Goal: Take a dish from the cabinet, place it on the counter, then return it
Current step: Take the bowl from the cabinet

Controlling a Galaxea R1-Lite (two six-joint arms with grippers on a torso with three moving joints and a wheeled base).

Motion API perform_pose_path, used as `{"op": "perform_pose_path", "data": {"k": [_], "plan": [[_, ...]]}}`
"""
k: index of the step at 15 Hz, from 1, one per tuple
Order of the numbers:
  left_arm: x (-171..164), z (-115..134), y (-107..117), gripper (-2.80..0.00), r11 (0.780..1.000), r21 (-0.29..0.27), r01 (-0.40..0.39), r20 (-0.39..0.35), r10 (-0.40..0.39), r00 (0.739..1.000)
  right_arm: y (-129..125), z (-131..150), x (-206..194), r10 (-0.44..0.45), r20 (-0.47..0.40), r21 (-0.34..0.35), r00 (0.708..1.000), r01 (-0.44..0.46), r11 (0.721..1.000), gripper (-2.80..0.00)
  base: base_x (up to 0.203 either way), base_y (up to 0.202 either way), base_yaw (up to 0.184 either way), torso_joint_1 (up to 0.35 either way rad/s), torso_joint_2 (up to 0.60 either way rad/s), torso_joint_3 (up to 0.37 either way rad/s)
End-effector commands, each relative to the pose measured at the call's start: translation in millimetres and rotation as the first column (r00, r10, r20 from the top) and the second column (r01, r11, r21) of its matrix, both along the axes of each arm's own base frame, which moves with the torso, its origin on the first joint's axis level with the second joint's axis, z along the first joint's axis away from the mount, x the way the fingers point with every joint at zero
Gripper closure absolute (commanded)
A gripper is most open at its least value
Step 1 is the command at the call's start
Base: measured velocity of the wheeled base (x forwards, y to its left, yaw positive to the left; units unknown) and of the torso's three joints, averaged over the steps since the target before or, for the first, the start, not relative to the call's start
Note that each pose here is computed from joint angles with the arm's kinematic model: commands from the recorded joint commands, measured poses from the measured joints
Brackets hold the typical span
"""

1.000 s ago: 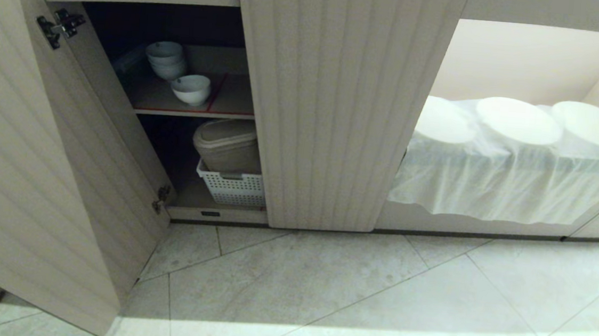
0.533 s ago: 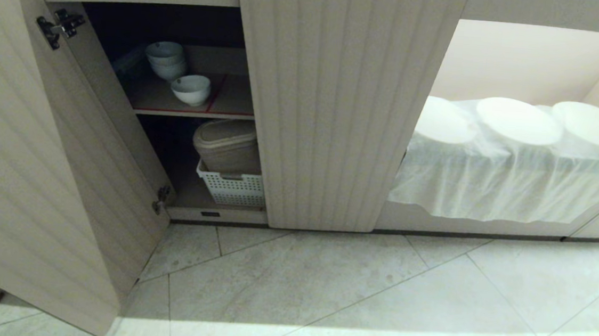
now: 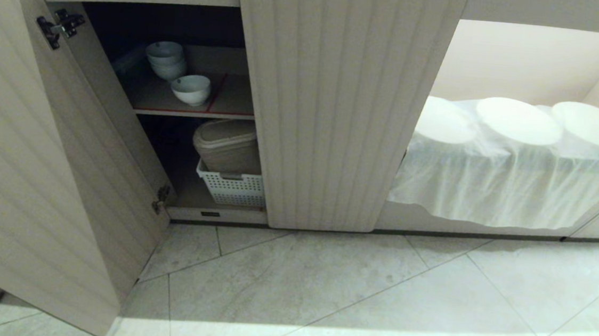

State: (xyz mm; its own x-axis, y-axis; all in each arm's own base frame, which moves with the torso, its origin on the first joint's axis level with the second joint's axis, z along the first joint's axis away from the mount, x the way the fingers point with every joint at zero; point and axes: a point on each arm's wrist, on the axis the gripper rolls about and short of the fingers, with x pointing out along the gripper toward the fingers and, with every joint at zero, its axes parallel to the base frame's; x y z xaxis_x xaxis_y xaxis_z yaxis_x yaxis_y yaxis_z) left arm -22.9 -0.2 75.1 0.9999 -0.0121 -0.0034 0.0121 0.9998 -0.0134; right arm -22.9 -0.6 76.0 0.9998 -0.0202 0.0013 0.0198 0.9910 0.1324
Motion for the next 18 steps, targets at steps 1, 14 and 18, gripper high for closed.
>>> {"op": "perform_pose_path", "data": {"k": [1, 14, 18], "plan": [[0.1, -0.1, 0.0, 0.0, 1.0, 0.0, 0.0, -0.001, 0.0, 1.0, 0.0, -0.1, 0.0, 0.0, 0.0, 0.001, 1.0, 0.0, 1.0, 0.0, 0.0, 0.0, 0.0, 0.0, 0.0, 0.0], [0.1, -0.1, 0.0, 0.0, 1.0, -0.002, 0.0, -0.001, 0.0, 1.0, 0.0, -0.1, 0.0, 0.0, 0.0, 0.001, 1.0, 0.0, 1.0, 0.0, 0.0, 0.0, 0.0, 0.0, 0.0, 0.0], [0.0, 0.3, 0.0, 0.0, 1.0, -0.002, 0.0, 0.0, 0.0, 1.0, 0.0, -0.1, 0.0, 0.0, 0.0, 0.001, 1.0, 0.0, 1.0, 0.0, 0.0, 0.0, 0.0, 0.0, 0.0, 0.0]]}}
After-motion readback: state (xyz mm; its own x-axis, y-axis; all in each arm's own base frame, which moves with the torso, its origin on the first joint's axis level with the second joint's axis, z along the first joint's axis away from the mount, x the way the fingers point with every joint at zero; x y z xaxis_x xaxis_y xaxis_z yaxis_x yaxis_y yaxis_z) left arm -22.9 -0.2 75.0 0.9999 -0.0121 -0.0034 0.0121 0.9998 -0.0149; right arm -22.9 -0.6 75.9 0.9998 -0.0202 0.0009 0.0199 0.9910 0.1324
